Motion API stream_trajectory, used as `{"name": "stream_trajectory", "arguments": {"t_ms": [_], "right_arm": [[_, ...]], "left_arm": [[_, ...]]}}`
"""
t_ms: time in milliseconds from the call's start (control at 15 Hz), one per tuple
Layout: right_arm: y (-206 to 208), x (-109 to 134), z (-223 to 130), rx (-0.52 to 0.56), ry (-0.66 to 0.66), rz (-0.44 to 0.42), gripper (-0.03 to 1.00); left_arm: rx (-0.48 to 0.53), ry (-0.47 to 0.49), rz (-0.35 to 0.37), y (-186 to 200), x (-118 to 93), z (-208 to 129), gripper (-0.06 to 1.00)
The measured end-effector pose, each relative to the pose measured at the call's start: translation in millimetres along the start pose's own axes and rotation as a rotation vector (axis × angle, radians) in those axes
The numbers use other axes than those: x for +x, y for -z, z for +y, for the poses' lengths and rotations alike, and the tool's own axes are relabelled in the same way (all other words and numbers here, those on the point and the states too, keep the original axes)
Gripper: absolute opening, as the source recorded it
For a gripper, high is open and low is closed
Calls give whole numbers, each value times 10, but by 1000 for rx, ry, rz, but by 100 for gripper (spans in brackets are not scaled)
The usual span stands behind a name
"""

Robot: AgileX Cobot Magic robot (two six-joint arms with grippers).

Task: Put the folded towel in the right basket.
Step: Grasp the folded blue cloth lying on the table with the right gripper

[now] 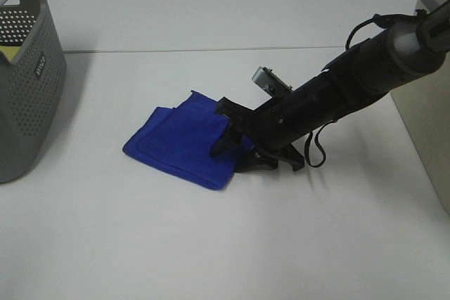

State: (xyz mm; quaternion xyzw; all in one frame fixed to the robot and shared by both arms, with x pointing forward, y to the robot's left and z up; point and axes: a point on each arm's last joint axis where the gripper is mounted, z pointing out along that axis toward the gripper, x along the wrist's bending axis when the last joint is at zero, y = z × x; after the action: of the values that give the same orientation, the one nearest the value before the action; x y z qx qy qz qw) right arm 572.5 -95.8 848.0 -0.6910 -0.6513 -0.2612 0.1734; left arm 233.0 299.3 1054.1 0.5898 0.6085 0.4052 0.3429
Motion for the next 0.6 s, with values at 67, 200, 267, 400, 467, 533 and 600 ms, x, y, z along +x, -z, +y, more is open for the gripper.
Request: {"name": "stream_trajectory", "arguments": {"t_ms": [67,200,267,400,467,533,600], "right_arm": [[-22,25,-3,-5,-13,6,51],[-124,74,-11,-2,-70,35,48],[-124,74,-11,-2,-70,35,48],[-239,30,-35,29,-142,62,21],[-243,38,-32,33,-137,68,10],[-242,40,-35,36,-130,70,5],[-244,44,-33,38,-123,73,5]], "left_arm": [[0,0,0,0,0,0,99],[0,0,0,0,0,0,99],[0,0,0,0,0,0,99],[0,0,0,0,0,0,99],[0,0,0,0,0,0,99],[0,0,0,0,0,0,99],[0,0,0,0,0,0,99]]}}
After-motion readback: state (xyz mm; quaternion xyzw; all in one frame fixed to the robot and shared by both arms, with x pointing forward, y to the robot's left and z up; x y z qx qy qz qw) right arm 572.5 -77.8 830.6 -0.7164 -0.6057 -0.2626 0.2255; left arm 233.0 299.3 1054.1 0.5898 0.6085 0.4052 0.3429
